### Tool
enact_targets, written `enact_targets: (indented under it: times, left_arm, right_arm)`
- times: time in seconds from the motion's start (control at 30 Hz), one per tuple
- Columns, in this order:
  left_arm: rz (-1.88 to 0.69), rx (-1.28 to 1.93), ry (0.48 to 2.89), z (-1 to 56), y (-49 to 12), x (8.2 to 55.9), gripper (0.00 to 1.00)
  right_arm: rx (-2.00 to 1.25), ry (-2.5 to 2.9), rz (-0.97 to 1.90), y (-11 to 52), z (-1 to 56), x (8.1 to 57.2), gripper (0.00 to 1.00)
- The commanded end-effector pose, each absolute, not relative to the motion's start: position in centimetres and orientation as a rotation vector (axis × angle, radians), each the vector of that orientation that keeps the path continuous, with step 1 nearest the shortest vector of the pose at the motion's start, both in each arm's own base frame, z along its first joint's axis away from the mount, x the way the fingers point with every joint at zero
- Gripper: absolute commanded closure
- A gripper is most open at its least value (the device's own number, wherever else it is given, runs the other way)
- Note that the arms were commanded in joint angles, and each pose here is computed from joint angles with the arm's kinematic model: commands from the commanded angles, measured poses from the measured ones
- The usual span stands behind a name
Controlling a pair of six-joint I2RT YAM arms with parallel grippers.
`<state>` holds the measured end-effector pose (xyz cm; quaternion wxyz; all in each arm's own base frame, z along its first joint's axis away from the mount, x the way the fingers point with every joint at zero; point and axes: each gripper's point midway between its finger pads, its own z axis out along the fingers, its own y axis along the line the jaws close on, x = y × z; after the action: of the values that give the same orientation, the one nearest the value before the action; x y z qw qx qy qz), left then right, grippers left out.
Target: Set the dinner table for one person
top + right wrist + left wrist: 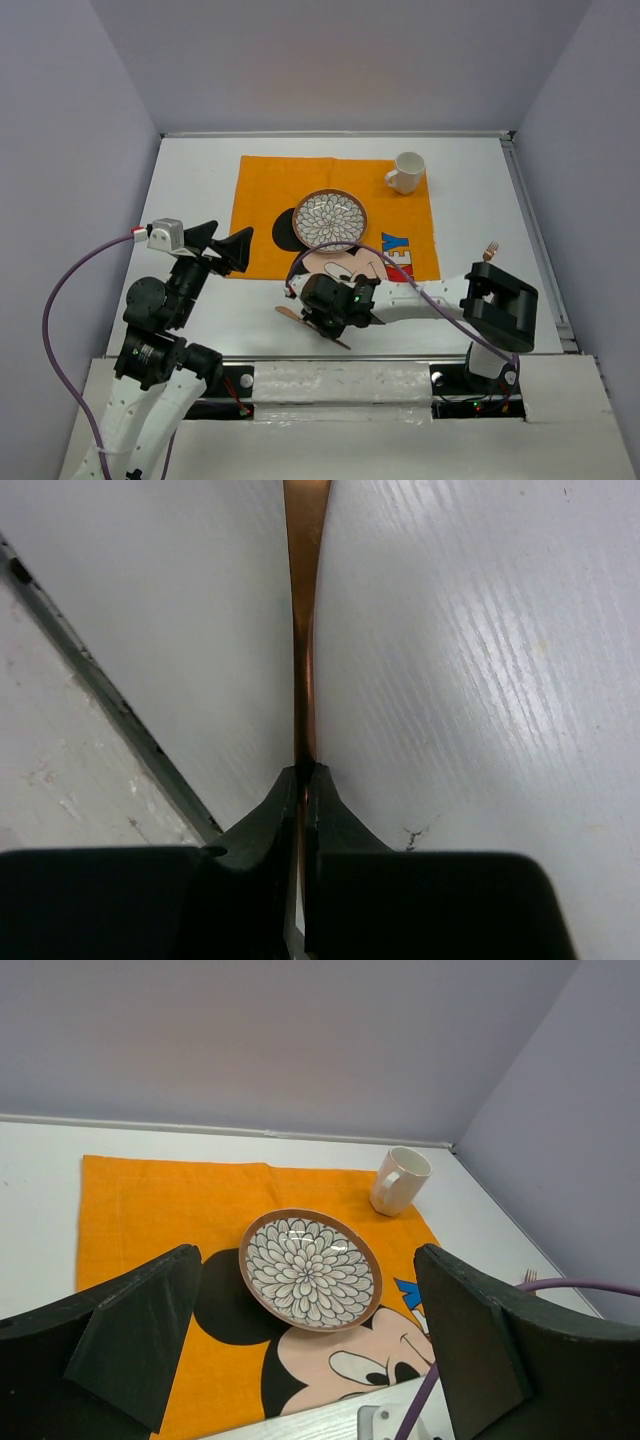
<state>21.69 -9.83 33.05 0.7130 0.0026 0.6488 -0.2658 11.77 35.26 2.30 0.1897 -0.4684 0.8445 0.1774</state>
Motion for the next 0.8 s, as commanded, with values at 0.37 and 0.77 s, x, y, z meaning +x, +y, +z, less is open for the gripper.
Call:
enact_targets:
  times: [0.37,0.77]
  left_arm:
    - [-0.604,0.031,1.364,35.1,-10.0,21.5,0.01]
    - [-0.628,0.053,1.355,35.3,-10.5,21.1,0.01]
  right_arm:
    - [-0.365,2.124,0.376,28.9,15.6,26.1,1.0]
    - [0.121,2.193,0.087,19.0,11.9,37.9,1.0]
